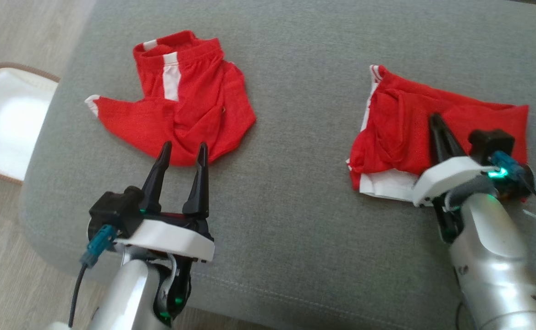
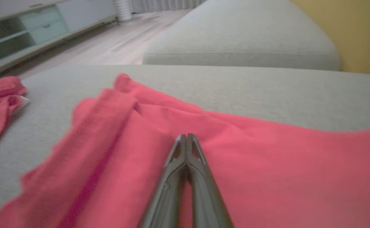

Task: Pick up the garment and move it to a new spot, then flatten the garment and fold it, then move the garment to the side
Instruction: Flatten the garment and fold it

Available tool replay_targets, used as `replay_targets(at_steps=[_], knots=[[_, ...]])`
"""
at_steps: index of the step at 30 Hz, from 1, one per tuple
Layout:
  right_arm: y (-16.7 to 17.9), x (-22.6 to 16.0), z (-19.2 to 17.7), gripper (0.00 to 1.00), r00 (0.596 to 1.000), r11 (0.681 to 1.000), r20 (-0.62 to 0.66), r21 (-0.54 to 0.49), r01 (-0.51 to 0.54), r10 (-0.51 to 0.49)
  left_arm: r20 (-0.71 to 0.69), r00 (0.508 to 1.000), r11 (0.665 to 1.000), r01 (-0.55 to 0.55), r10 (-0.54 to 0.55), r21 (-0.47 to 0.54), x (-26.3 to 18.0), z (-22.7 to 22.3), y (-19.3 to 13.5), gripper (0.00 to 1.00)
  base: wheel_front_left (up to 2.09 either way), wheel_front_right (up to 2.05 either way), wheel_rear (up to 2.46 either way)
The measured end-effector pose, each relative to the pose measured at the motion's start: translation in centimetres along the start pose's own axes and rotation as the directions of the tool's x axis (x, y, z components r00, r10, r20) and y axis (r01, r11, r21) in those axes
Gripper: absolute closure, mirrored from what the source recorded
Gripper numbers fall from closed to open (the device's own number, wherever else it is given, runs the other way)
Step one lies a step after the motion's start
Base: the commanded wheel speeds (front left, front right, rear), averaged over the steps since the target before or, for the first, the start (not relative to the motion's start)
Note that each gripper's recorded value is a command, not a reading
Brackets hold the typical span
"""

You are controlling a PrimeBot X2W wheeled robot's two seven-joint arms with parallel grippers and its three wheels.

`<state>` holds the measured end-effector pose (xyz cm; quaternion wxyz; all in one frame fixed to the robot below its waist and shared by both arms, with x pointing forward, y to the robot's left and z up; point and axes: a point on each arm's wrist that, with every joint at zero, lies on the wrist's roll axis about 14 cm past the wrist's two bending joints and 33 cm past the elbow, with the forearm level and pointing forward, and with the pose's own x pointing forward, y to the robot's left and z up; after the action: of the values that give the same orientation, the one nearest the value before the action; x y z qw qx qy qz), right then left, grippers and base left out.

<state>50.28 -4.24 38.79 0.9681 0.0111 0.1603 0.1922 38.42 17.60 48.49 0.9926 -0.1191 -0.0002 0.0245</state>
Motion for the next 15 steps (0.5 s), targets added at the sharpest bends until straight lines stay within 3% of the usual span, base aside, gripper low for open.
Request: replay_targets(at_steps=[6,10,15], knots=[[3.8,1.1,1.5,1.0,0.992,0.994,0.049,0.008,-0.112,0.112,0.003,1.0,1.0,-0.021,0.021,0.005,-0.3,0.2,0.6,0.0,0.0,0.0,0.0],[5.8,0.6,-0.2,1.0,0.984,0.984,-0.006,-0.01,-0.178,0.178,-0.003,1.0,1.0,-0.009,0.009,0.004,-0.3,0.0,0.2,0.0,0.0,0.0,0.0],[5.4,0.2,-0.9,1.0,0.985,0.986,-0.034,0.003,-0.169,0.169,-0.007,1.0,1.0,0.007,-0.007,-0.001,0.0,-0.2,-0.5,0.0,0.0,0.0,0.0]])
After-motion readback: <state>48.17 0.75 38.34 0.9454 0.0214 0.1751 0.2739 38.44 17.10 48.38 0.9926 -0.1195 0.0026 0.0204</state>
